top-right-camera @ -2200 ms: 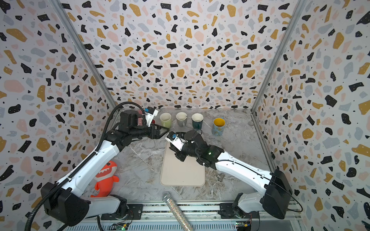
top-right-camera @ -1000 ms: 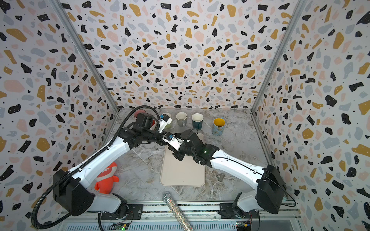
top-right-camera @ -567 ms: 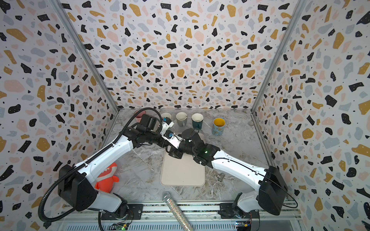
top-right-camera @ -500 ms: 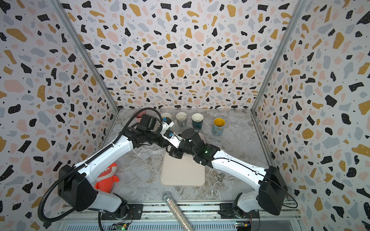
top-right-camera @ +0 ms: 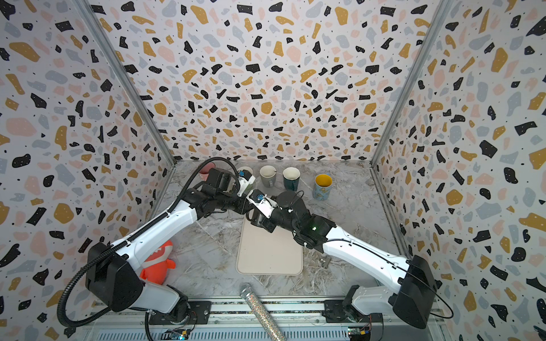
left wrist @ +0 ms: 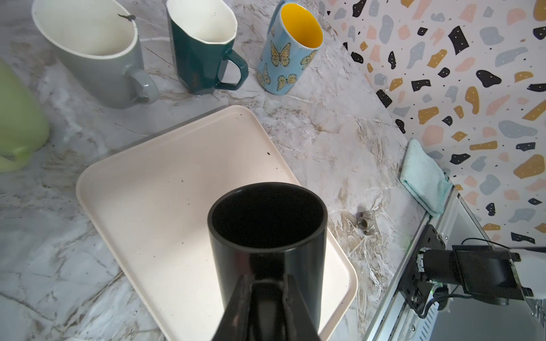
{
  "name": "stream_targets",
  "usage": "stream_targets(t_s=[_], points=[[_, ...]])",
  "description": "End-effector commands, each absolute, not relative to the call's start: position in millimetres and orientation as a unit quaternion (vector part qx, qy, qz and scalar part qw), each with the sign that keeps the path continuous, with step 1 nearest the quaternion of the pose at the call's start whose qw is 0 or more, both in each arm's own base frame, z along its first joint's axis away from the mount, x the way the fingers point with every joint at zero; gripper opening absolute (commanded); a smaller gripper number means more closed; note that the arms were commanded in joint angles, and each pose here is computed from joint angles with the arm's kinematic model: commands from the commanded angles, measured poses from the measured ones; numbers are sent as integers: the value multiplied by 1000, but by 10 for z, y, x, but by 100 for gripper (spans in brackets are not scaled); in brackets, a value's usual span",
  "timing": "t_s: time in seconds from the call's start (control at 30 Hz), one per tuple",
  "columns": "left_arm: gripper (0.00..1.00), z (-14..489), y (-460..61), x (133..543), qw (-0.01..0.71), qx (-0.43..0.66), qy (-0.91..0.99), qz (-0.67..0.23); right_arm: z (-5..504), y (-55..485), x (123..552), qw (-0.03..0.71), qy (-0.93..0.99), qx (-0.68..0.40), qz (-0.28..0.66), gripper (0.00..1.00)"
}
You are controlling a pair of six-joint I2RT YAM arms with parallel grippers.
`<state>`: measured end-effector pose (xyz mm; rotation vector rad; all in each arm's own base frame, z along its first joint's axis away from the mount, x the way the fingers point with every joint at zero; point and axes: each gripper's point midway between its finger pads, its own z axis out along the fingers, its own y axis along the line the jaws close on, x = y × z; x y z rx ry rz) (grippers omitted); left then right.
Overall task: Turn the mug right side up
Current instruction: Place the mug at the center of the table.
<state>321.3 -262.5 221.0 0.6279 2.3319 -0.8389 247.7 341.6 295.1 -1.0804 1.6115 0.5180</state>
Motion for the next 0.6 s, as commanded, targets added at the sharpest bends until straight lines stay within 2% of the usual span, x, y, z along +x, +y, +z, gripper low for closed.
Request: stream_targets(t_s=[0.0, 0.37, 0.57], points=[[0, 2439, -2712, 3397, 344, 226, 851, -326, 2958, 3270, 2490, 537, 696, -428, 209, 0], [0, 2228, -2501, 3655, 368, 173, 876, -259, 2870, 3084, 2502, 534, 717, -401, 198, 0], [0, 2249, -2266, 3785, 417, 126, 873, -219, 2813, 3005, 2531, 532, 726, -388, 197, 0]])
